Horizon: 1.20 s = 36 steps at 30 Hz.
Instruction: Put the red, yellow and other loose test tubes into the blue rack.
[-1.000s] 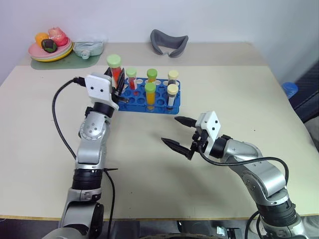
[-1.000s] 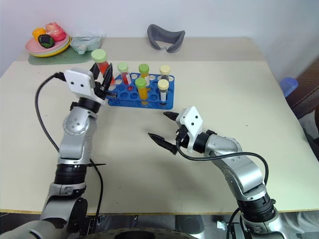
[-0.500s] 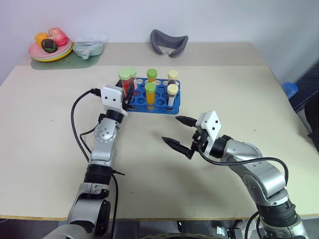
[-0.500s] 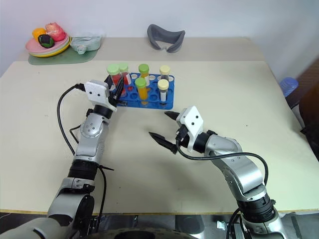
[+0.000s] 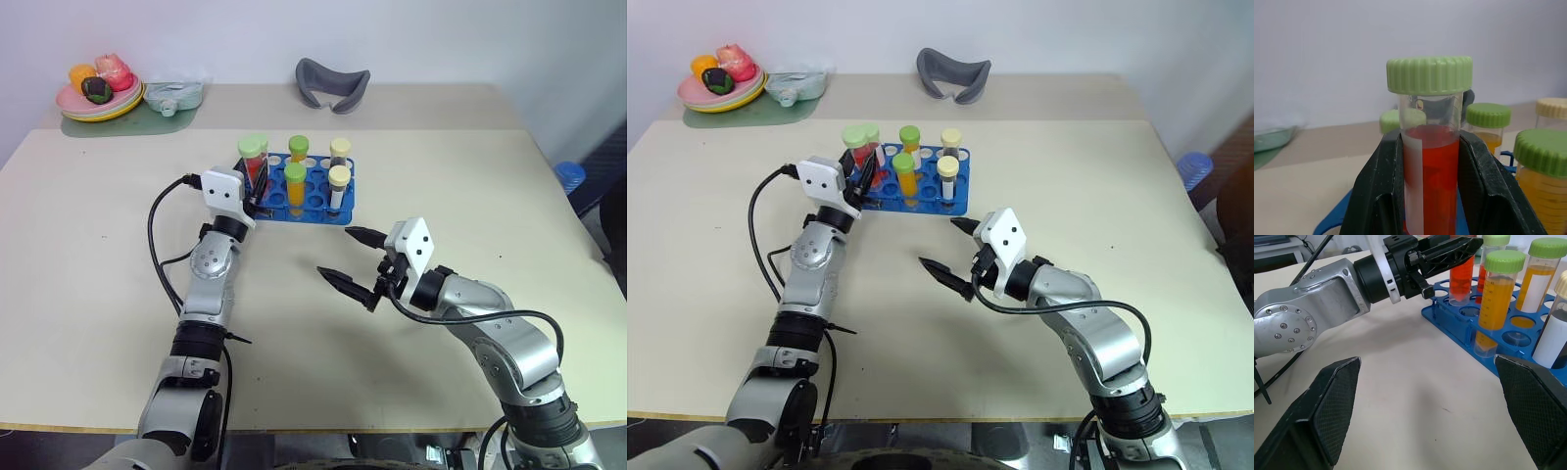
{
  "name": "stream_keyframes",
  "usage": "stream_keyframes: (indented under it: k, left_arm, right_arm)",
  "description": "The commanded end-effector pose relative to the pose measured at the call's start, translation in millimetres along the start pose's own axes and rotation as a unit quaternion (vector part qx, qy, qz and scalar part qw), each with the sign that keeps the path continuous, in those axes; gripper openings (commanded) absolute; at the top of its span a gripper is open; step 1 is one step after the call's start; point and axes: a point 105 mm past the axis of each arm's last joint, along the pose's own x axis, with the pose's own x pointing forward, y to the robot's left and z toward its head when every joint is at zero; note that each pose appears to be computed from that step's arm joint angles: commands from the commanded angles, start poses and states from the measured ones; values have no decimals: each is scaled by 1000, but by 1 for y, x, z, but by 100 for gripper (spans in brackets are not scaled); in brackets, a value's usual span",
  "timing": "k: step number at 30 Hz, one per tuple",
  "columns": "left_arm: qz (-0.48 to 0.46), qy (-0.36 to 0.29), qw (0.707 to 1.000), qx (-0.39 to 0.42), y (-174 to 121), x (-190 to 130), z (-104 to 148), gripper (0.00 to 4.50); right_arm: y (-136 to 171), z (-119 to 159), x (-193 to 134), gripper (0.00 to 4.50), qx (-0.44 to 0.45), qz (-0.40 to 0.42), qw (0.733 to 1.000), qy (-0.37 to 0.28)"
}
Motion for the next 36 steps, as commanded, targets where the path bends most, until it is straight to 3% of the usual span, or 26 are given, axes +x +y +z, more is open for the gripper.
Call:
stream_keyframes:
  k: [1,36]
  left_arm:
    - [-3,-8,1000,4,-2,1,6,112]
    - [13,18,999,23,-1,-7,-1,112]
  right_arm:
    - [4,11,-1,450,-15,3,1000,-23]
    - [6,10,0,450,-13,11,1000,-23]
